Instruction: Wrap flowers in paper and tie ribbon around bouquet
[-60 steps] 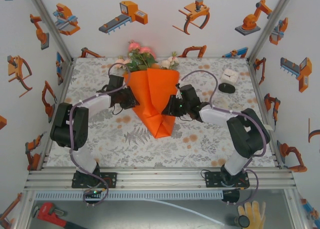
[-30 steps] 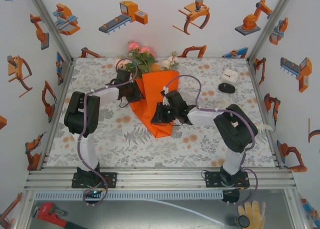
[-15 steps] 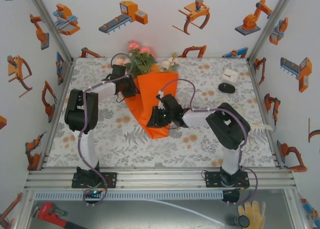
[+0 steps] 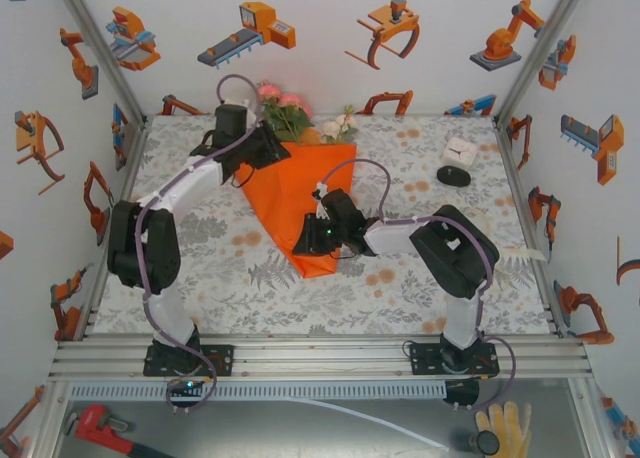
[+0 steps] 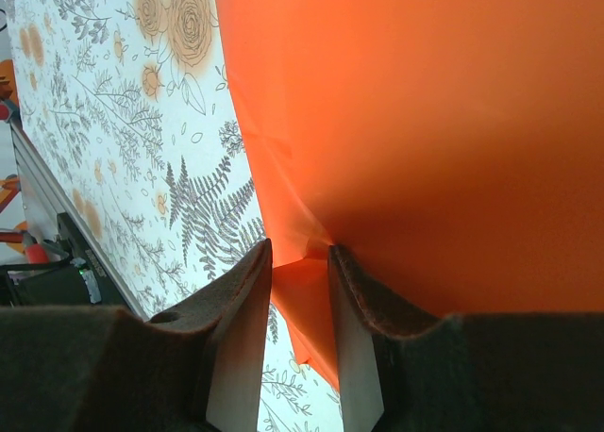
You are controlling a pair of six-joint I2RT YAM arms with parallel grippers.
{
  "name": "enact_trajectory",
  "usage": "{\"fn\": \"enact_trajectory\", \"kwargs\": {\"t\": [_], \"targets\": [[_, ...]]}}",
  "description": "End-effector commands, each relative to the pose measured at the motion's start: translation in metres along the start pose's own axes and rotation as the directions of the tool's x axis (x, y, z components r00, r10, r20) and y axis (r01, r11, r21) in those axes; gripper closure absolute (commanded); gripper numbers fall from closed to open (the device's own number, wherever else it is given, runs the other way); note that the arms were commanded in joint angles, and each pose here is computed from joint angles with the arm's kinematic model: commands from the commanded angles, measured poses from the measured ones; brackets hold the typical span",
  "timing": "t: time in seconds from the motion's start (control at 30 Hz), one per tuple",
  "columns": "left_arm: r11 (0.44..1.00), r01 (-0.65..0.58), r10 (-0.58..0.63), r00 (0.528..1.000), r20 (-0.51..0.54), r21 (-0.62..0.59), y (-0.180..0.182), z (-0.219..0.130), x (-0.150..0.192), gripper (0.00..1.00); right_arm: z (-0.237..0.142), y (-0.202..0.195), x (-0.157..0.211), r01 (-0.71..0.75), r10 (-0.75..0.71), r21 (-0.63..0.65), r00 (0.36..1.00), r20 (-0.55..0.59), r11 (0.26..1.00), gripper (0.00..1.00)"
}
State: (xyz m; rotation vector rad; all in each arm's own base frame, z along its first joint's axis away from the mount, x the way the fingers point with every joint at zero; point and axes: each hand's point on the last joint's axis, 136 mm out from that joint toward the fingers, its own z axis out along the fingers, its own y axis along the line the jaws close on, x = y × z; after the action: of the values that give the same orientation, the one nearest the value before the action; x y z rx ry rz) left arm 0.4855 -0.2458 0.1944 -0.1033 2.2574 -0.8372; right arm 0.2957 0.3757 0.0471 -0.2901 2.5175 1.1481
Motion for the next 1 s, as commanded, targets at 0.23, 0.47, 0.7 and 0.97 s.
{"fn": "enact_trajectory", "kwargs": {"t": [0.23, 0.47, 0.7, 0.97], "targets": [[0.999, -0.038, 0.038, 0.971, -0.236, 0.004, 0.002, 0.101, 0.091, 0.62, 0.006, -0.009, 0.019, -0.015, 0.017, 0.034, 0.998, -0.054, 0.999, 0.67], [0.998, -0.068, 0.064, 0.958, -0.278, -0.003, 0.025, 0.118, 0.109, 0.62, -0.025, 0.026, 0.007, -0.024, 0.024, -0.018, 0.999, -0.036, 1.000, 0.67], [0.997, -0.068, 0.077, 0.958, -0.275, 0.042, 0.017, 0.114, 0.109, 0.62, -0.059, 0.030, 0.000, -0.004, 0.004, 0.011, 0.999, 0.039, 1.000, 0.65], [0.996, -0.076, 0.086, 0.962, -0.260, 0.047, 0.013, 0.115, 0.099, 0.62, -0.039, -0.019, 0.055, -0.069, 0.074, 0.064, 0.993, -0.093, 0.996, 0.66]]}}
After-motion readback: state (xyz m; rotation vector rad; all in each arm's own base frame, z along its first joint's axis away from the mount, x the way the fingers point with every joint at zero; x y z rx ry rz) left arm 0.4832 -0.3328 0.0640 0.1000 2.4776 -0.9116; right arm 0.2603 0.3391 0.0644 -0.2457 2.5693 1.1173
